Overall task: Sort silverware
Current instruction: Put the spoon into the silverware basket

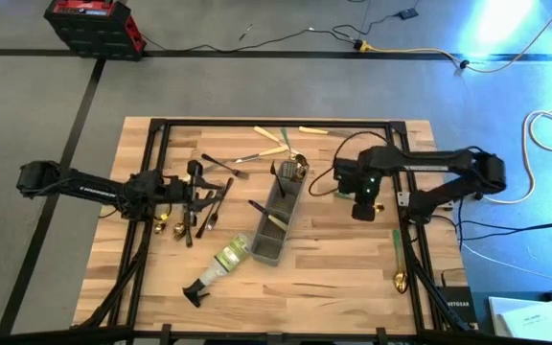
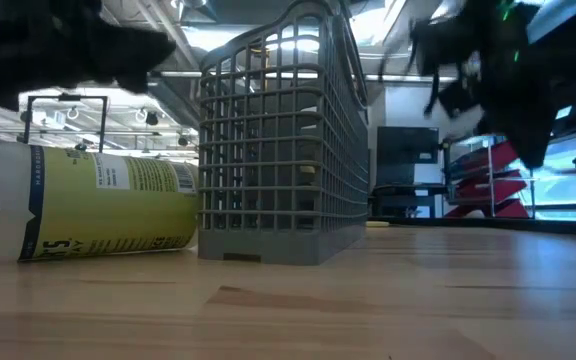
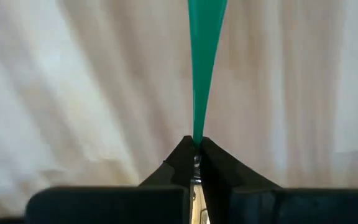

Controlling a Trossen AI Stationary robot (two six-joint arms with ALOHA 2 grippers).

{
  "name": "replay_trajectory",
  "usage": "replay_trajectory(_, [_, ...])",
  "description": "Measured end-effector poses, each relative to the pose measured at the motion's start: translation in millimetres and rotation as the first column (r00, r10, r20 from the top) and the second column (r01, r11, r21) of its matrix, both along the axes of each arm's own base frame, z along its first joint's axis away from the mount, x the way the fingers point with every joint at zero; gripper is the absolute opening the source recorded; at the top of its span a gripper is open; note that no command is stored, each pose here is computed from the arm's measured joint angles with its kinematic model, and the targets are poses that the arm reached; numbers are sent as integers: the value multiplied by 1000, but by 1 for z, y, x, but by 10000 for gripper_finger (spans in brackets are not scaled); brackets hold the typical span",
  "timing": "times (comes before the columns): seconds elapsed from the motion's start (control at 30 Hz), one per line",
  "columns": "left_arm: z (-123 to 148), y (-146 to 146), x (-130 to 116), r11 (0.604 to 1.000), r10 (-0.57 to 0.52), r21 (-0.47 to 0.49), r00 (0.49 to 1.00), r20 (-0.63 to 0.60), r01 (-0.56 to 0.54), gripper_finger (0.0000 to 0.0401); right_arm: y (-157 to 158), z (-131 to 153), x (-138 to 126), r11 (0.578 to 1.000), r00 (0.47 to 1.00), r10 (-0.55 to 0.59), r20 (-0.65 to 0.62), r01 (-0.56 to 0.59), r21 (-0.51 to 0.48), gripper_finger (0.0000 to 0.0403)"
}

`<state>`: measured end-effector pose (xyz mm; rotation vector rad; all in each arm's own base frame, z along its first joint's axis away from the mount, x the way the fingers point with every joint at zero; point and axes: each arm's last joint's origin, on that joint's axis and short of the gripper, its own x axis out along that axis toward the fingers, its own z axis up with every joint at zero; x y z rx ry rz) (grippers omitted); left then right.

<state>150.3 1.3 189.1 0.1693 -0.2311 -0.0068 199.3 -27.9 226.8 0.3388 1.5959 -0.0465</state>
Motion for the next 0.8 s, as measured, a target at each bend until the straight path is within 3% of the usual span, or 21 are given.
replay_trajectory(0.13, [10,-9,3,996,0,84,999,34,-3,122,33,28,-1,997,987,-71,143,68,22,1])
replay_trajectory(0.2, [15,-14,4,991,18,128,999,51,-25,124,46,39,2,991,951,-137,278,135,28,0])
replay_trajectory(0.3, [22,-22,6,981,32,187,997,75,-45,133,67,55,11,977,821,-209,532,202,72,0])
replay_trajectory(0.4, [28,-28,7,974,21,223,996,92,-41,152,88,68,21,971,676,-231,699,206,122,0])
replay_trajectory(0.7, [35,-43,18,953,12,302,997,75,-34,238,125,94,43,950,349,-310,884,144,277,0])
replay_trajectory(0.8, [37,-47,28,930,16,366,998,59,-37,268,129,94,55,951,267,-301,916,148,270,0])
